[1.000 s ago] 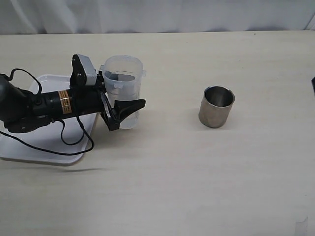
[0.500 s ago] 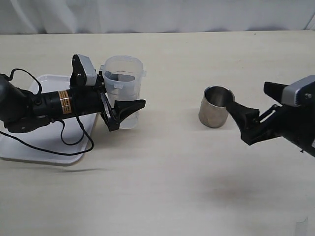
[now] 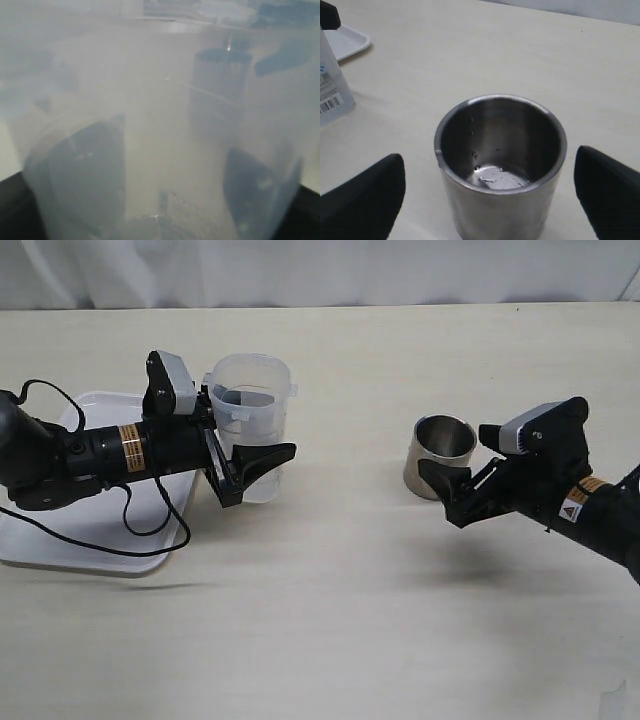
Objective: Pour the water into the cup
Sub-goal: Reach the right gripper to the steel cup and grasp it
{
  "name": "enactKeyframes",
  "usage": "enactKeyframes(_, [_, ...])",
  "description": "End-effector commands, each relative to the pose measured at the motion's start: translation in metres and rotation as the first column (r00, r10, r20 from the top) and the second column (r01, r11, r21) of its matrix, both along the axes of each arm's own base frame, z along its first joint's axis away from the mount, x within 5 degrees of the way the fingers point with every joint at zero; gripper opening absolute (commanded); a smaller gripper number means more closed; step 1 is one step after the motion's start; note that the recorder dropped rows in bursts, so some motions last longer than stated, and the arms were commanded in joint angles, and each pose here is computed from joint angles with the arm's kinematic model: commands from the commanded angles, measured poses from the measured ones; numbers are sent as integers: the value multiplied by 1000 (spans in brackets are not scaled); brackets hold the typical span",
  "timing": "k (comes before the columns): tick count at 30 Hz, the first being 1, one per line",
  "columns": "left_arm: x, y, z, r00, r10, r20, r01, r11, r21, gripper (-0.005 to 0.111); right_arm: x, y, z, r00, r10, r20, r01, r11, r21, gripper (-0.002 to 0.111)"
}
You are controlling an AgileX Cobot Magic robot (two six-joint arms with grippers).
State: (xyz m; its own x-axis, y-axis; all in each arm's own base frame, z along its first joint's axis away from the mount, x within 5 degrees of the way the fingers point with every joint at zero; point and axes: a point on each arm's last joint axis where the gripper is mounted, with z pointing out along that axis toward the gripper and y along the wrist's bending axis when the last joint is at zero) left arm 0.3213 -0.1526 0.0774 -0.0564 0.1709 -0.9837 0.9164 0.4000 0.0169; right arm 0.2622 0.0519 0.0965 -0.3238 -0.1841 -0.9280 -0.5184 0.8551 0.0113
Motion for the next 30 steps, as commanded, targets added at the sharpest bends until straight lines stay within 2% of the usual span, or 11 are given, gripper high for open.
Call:
enactKeyframes(1, [-1, -1, 0, 1000, -13, -2, 13, 1000, -5, 0, 4, 1, -3, 999, 10, 32, -10, 1000, 14, 85])
enactKeyframes(12, [-1, -1, 0, 1000, -13, -2, 13, 1000, -5, 0, 5, -2, -14, 999, -9, 34, 9, 1000, -14, 85])
enactKeyframes(18, [-1, -1, 0, 1000, -13, -2, 13, 1000, -5, 0, 8, 0, -20, 998, -5, 63, 5, 1000, 16, 85])
enactKeyframes(30, [0, -1, 0, 1000, -8, -2, 8, 1000, -7, 0, 38, 9, -42, 992, 99, 82, -101, 995, 14, 85])
